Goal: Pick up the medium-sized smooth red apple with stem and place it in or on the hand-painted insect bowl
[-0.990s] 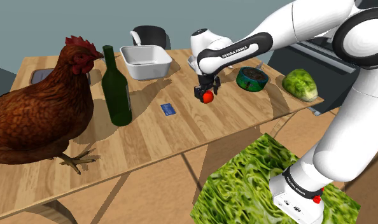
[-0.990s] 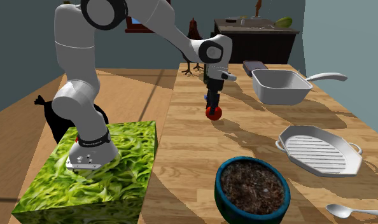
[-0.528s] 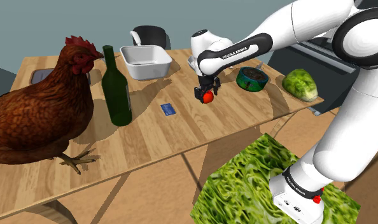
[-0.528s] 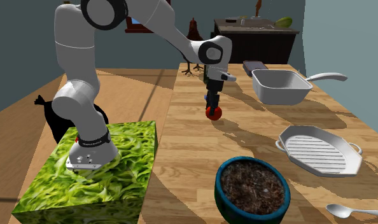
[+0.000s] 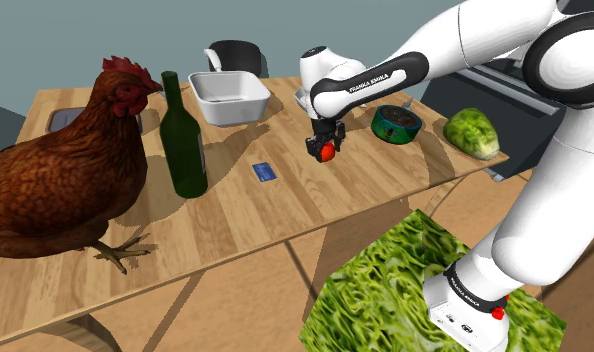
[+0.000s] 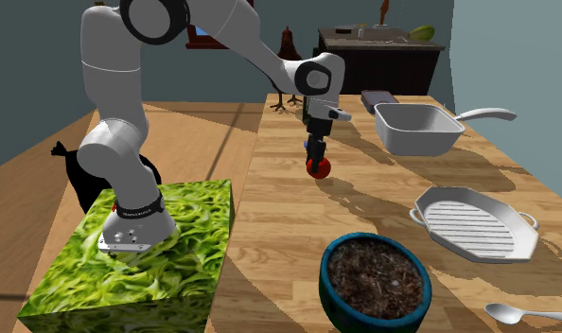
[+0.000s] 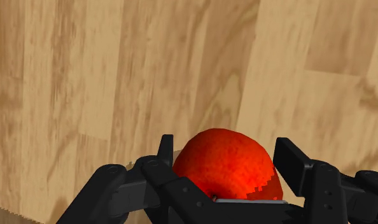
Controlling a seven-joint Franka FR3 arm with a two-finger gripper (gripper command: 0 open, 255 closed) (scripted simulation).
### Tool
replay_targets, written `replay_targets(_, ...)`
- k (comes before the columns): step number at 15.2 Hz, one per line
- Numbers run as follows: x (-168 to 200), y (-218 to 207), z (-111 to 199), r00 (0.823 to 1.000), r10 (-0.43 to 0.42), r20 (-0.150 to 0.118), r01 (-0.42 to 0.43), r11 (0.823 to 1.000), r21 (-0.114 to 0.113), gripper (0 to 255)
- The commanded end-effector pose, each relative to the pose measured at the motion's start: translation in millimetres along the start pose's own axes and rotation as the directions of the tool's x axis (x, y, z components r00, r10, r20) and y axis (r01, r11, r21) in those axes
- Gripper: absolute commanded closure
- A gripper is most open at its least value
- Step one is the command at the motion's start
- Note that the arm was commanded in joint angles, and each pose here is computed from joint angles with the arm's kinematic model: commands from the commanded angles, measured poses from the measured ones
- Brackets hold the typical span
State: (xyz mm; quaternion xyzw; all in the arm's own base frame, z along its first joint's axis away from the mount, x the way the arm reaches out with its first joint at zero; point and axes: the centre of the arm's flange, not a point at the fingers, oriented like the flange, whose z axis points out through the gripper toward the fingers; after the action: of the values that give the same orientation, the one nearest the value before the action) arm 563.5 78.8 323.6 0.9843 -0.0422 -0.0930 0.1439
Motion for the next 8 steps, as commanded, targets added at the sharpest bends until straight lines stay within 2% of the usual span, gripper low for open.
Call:
replay_targets(1, 0.2, 0.3, 0.7, 1.0, 0.0, 0.001, 0.0, 1.0, 0.0, 255)
replay_targets(8, -5.2, 9.4, -29.0, 1.0, 0.0, 0.001, 0.0, 1.0, 0.0, 255)
